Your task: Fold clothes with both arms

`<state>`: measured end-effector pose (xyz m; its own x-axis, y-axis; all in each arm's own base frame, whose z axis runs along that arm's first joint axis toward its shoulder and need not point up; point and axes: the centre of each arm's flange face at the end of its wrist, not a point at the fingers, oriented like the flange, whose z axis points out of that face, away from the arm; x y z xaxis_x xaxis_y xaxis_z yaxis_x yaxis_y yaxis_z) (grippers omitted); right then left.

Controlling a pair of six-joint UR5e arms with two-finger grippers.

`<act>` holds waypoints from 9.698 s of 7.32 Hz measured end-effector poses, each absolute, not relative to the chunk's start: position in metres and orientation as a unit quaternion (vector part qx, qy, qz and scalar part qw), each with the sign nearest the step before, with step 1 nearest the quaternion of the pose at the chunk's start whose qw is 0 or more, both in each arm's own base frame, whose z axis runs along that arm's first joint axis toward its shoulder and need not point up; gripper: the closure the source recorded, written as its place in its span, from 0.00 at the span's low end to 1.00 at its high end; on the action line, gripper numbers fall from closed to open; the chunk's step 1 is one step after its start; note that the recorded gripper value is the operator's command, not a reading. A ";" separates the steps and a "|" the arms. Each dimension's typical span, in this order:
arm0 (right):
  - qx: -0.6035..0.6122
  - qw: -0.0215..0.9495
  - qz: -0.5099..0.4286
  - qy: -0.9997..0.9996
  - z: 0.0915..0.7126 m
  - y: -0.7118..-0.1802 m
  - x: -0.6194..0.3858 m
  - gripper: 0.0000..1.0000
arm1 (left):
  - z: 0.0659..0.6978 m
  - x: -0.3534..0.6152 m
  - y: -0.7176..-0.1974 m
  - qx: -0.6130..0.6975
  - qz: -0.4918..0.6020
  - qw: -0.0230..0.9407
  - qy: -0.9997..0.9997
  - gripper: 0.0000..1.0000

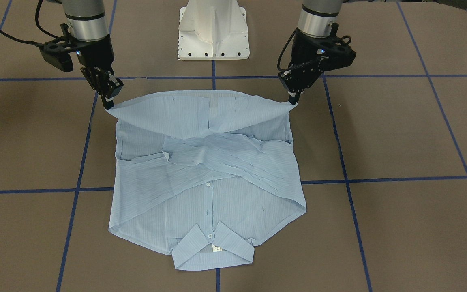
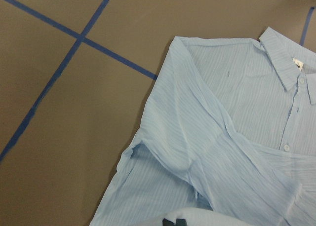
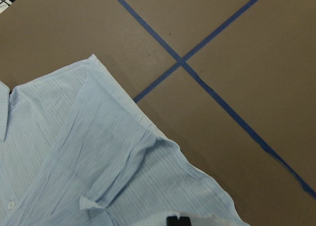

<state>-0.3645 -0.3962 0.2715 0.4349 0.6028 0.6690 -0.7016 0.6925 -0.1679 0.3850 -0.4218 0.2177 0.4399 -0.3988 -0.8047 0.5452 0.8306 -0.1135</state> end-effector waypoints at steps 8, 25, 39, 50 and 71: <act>0.104 0.859 0.412 -0.287 0.341 -0.603 -0.446 1.00 | 0.330 0.451 -0.607 0.140 -0.318 0.821 0.453 1.00; 0.077 0.858 0.374 -0.343 0.356 -0.500 -0.435 0.00 | 0.357 0.453 -0.626 0.158 -0.301 0.815 0.469 0.68; -0.030 0.821 0.434 -0.370 0.387 -0.408 -0.443 1.00 | 0.358 0.448 -0.629 0.161 -0.306 0.814 0.466 0.68; -0.297 0.889 0.159 -0.309 0.361 -0.074 -0.404 0.00 | 0.256 0.410 -0.510 0.023 -0.275 0.744 0.608 0.57; -0.047 0.835 0.328 -0.439 0.333 -0.438 -0.341 0.00 | 0.288 0.509 -0.597 0.099 -0.313 0.785 0.525 1.00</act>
